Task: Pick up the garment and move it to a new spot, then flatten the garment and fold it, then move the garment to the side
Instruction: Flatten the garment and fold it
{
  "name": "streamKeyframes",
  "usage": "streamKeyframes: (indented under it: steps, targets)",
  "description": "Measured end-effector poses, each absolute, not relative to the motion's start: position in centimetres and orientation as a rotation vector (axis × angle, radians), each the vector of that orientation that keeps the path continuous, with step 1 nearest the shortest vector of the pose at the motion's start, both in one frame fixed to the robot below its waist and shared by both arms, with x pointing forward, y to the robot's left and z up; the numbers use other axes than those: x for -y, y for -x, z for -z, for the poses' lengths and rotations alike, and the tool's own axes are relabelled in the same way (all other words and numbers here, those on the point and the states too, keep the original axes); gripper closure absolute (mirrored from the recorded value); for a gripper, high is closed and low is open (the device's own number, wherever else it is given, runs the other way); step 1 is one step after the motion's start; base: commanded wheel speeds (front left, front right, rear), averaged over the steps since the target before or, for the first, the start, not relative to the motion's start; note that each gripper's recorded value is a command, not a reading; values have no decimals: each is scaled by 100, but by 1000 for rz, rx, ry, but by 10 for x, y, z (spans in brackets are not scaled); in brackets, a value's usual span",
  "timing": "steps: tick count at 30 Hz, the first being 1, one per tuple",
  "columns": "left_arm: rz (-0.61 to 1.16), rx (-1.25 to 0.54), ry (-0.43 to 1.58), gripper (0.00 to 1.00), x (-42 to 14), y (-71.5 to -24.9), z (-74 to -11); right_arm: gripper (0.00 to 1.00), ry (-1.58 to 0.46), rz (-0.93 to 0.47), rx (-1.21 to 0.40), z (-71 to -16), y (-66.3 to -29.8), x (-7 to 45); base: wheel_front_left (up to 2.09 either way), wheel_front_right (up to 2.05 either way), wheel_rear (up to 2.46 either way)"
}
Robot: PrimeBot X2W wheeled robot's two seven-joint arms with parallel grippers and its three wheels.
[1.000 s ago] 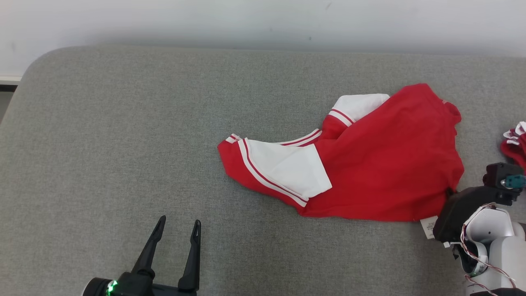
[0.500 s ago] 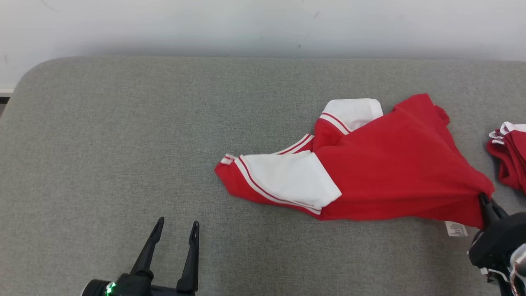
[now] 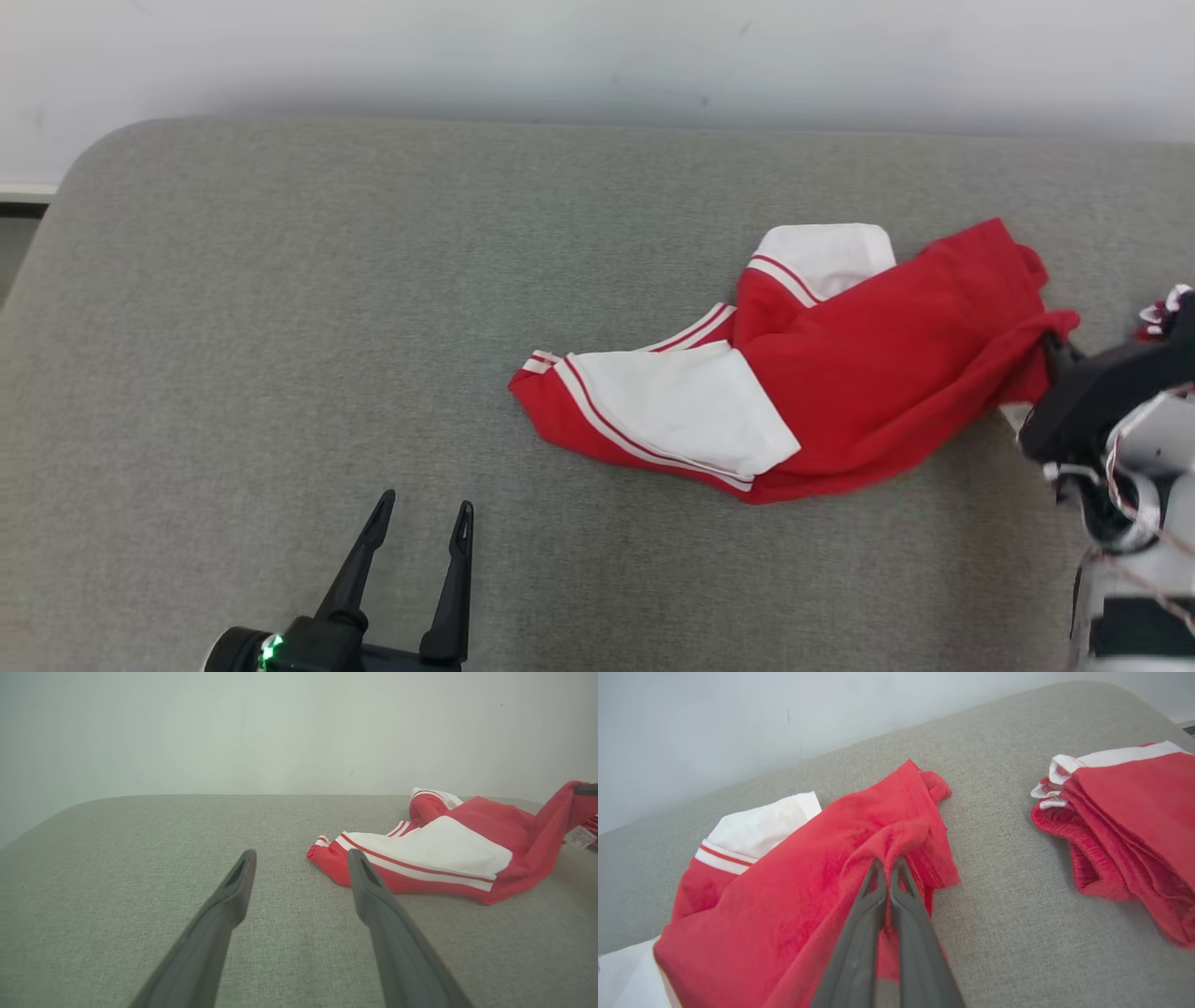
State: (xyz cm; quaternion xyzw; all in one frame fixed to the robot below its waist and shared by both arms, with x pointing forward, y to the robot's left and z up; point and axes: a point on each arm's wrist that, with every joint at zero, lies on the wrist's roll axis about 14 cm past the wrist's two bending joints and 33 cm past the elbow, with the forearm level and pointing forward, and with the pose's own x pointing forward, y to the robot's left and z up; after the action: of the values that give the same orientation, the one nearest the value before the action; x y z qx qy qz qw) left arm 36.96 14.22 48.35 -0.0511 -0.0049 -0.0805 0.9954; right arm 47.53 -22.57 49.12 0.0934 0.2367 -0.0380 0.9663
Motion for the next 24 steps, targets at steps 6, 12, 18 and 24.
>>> streamKeyframes:
  steps: [6, 12, 18, 24]
  targets:
    - [126, 2, 104, 0, -152, -365, -481, 0, -185, 109, -442, -488, -515, 222, 0, 0, 0]
    - [100, -5, 101, 0, -159, -361, -480, 0, -125, 89, -353, -496, -534, 208, 0, 0, 0]
    - [106, -7, 103, 0, -157, -362, -479, 0, -113, 92, -208, -524, -534, 213, 0, 0, 0]
    - [135, -6, 107, 0, -148, -368, -479, 0, -70, 162, -257, -511, -504, 244, 0, 0, 0]
